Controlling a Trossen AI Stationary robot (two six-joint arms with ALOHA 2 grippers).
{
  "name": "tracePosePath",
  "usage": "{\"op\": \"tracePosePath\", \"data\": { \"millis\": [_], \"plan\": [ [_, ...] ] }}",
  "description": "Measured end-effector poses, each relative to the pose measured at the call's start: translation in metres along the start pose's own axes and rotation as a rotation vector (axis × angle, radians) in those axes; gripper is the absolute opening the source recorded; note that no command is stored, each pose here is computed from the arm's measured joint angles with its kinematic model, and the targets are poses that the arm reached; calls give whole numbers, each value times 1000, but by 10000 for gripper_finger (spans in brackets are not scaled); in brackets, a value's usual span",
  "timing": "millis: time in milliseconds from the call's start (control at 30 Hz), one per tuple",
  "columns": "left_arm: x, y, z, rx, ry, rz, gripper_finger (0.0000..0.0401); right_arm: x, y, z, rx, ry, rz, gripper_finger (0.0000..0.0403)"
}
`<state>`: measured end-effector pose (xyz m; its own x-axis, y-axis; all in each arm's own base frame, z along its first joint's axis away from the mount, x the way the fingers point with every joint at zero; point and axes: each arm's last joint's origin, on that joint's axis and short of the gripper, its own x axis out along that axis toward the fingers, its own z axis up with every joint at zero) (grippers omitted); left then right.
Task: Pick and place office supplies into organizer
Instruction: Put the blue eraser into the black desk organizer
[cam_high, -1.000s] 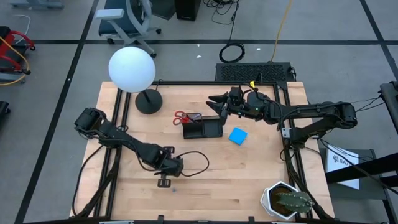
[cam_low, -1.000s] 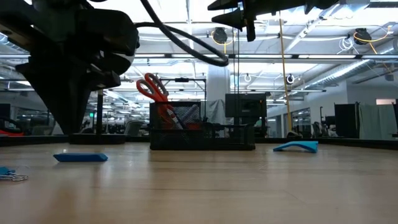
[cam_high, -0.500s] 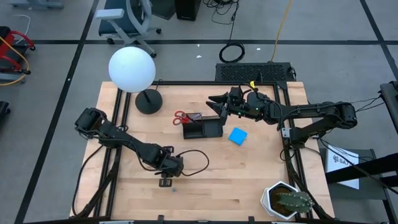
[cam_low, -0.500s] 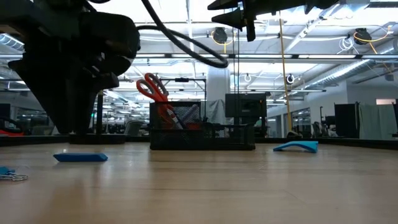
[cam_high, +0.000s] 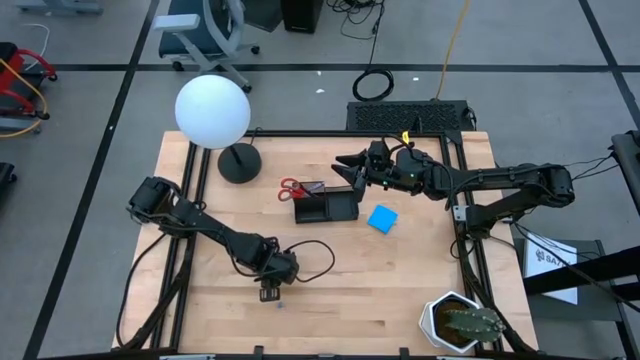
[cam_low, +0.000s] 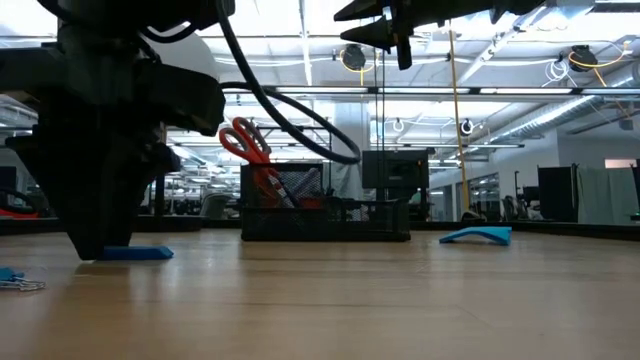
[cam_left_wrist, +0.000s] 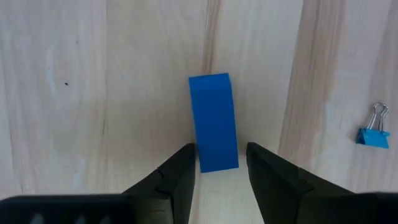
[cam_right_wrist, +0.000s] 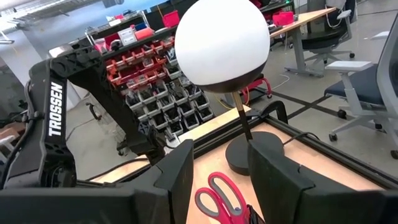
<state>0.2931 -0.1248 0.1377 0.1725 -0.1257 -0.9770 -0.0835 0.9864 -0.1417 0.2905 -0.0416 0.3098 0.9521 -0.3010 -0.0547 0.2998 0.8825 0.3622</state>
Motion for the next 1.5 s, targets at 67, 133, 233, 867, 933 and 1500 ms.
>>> {"op": "tracePosePath", "data": {
  "millis": [67,133,233,867,933,1500],
  "plan": [
    [0,2,1,9,1,-1,150,0,0,0,0,1,0,141],
    [-1,3,1,16,-2,-4,150,0,0,0,0,-1,0,141],
    [-1,4,2,13,0,-8,150,0,0,0,0,0,0,141],
    [-1,4,8,-40,-84,22,150,0,0,-1,-5,12,-5,141],
    [0,4,10,-36,-101,30,150,0,0,-1,-5,12,-5,141],
    [11,5,9,-37,-61,35,149,0,0,-1,20,13,-1,141]
  ]
}}
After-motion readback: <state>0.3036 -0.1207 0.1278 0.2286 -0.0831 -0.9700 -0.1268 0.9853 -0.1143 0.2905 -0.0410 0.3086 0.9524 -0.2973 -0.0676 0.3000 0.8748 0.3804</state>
